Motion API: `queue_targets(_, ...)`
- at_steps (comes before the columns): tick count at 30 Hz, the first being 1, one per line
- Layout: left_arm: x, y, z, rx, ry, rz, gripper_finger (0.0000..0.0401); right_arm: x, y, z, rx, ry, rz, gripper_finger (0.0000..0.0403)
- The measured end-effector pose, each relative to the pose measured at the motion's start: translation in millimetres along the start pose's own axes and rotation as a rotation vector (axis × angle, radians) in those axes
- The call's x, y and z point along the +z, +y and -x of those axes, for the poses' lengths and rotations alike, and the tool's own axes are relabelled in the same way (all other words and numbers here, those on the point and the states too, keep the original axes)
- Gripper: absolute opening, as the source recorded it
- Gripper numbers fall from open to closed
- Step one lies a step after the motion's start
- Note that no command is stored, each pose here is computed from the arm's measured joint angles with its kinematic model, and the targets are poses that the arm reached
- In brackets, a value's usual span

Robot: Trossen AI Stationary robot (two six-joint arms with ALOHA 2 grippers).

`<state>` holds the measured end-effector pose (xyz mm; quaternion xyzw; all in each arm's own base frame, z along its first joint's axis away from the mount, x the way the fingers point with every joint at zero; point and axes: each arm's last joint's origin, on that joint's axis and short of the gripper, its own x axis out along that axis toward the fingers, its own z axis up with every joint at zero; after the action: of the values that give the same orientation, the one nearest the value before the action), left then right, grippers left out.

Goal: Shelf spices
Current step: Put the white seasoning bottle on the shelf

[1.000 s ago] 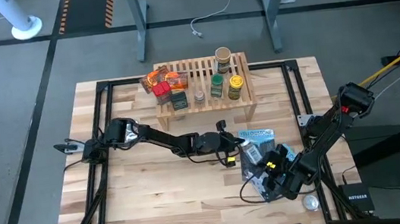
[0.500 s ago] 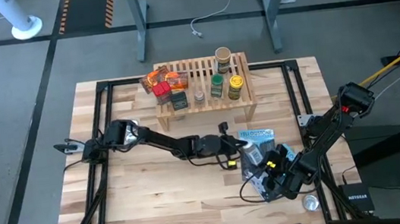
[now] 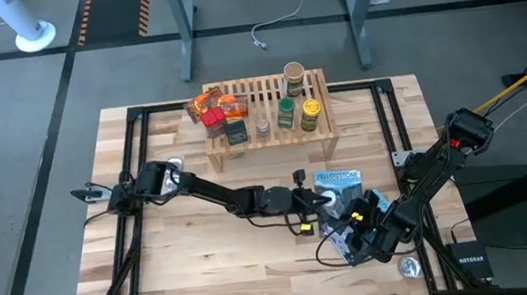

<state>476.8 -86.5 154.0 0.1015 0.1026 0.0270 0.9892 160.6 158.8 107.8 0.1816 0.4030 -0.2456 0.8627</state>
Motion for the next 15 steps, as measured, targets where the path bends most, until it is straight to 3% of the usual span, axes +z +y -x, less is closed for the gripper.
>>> queue_targets(15, 1.3, -11.4, 3.1, -0.024, -0.002, -0.004, 0.0, -0.3, -1.8, -0.1, -0.016, 0.011, 0.013, 0.0005)
